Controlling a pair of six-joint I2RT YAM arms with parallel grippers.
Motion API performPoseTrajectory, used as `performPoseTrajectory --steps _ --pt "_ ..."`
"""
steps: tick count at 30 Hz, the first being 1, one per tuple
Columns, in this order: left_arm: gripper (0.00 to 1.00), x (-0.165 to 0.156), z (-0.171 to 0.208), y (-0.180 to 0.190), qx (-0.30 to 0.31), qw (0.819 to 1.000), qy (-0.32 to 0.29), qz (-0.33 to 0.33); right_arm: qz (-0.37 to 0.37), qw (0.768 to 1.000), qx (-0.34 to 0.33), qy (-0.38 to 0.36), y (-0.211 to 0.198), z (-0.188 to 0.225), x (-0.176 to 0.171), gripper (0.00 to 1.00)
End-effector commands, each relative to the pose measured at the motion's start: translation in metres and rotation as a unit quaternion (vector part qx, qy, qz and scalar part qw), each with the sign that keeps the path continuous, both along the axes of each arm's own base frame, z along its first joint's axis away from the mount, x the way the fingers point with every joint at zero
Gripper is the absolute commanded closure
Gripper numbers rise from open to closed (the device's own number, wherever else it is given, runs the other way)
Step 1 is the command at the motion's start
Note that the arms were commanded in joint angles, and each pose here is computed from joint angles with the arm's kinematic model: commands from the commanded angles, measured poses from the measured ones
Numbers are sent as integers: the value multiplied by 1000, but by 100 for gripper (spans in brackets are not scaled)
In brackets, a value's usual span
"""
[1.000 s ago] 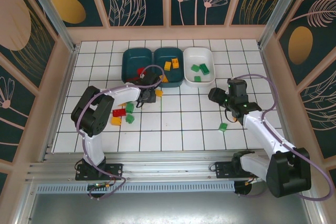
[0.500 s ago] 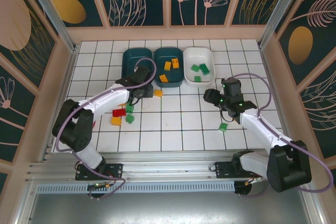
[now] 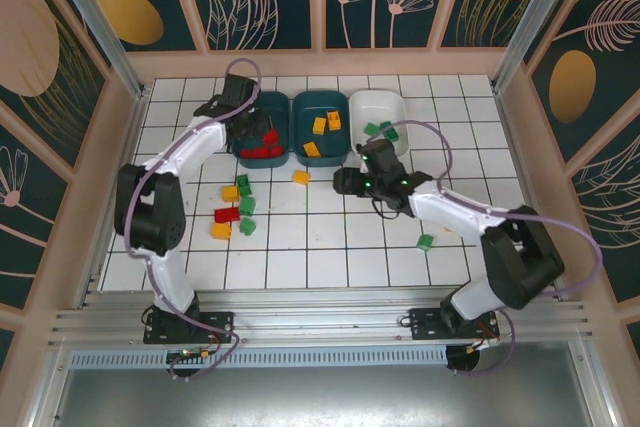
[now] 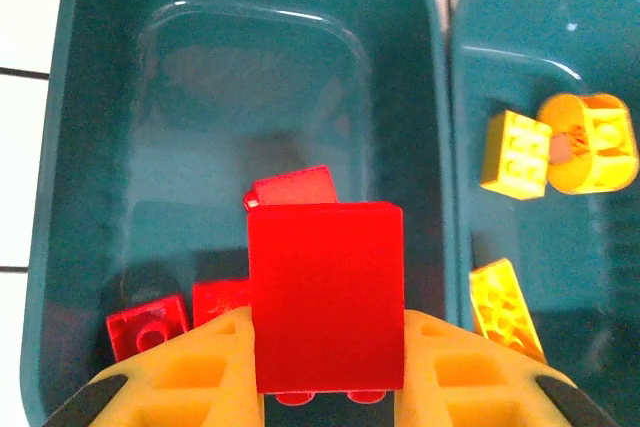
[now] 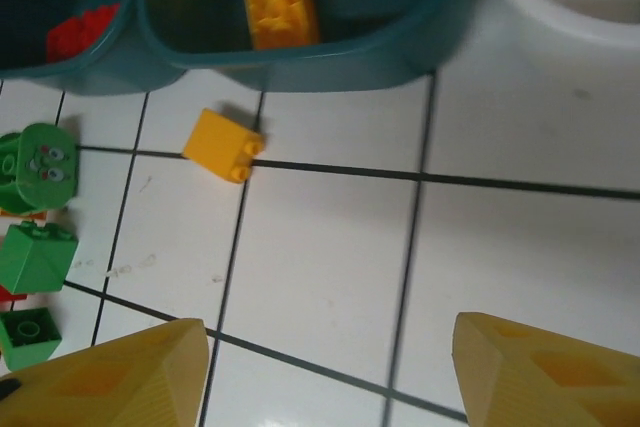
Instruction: Sort the legos into containers by color
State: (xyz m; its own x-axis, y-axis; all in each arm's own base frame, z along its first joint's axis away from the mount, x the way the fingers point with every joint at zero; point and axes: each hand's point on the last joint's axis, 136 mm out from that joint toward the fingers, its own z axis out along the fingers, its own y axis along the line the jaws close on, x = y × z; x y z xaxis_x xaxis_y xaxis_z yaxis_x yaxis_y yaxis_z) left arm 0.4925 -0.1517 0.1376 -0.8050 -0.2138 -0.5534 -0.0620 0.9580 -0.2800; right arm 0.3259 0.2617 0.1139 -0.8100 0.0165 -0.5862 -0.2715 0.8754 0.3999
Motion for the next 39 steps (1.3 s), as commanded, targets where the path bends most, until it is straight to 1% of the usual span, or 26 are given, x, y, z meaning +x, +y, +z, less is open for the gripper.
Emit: performPoseTrajectory --steps 1,3,5,6,8,13,17,20,25,27,30,33,35,37,39 --pt "76 7 -22 4 22 999 42 -2 63 996 -33 -45 37 6 12 30" --pt "70 17 -25 8 21 999 48 4 93 991 -72 -57 52 -4 15 27" --pt "56 26 -23 11 23 999 47 10 121 985 -103 -66 68 -12 19 25" --pt "52 28 -20 12 25 998 48 11 123 983 -116 -72 72 -15 22 24" --pt "39 31 -8 13 29 999 41 11 131 979 -133 -77 81 -19 29 24" --pt "27 21 35 18 25 1000 6 13 145 972 -169 -81 90 -32 45 24" --pt "23 -4 60 24 8 999 -25 20 176 967 -172 -70 101 -45 44 25" --pt "22 -34 71 24 -24 999 -46 18 193 965 -170 -57 107 -57 42 28" --pt "19 -84 70 29 -65 995 -68 15 192 964 -176 -54 113 -72 49 32" --pt "17 -95 71 36 -60 995 -76 26 187 962 -191 -57 112 -79 55 33" --pt "16 -106 73 39 -59 995 -81 23 180 958 -215 -60 112 -90 60 36" --pt "16 -114 71 41 -56 995 -78 23 184 956 -219 -68 115 -93 60 38" --pt "16 -117 69 44 -52 995 -77 25 191 957 -209 -63 120 -95 57 45" --pt "16 -119 66 44 -53 995 -75 25 194 958 -204 -60 122 -95 55 57" --pt "16 -120 65 42 -58 995 -73 24 196 958 -201 -60 124 -92 51 66"
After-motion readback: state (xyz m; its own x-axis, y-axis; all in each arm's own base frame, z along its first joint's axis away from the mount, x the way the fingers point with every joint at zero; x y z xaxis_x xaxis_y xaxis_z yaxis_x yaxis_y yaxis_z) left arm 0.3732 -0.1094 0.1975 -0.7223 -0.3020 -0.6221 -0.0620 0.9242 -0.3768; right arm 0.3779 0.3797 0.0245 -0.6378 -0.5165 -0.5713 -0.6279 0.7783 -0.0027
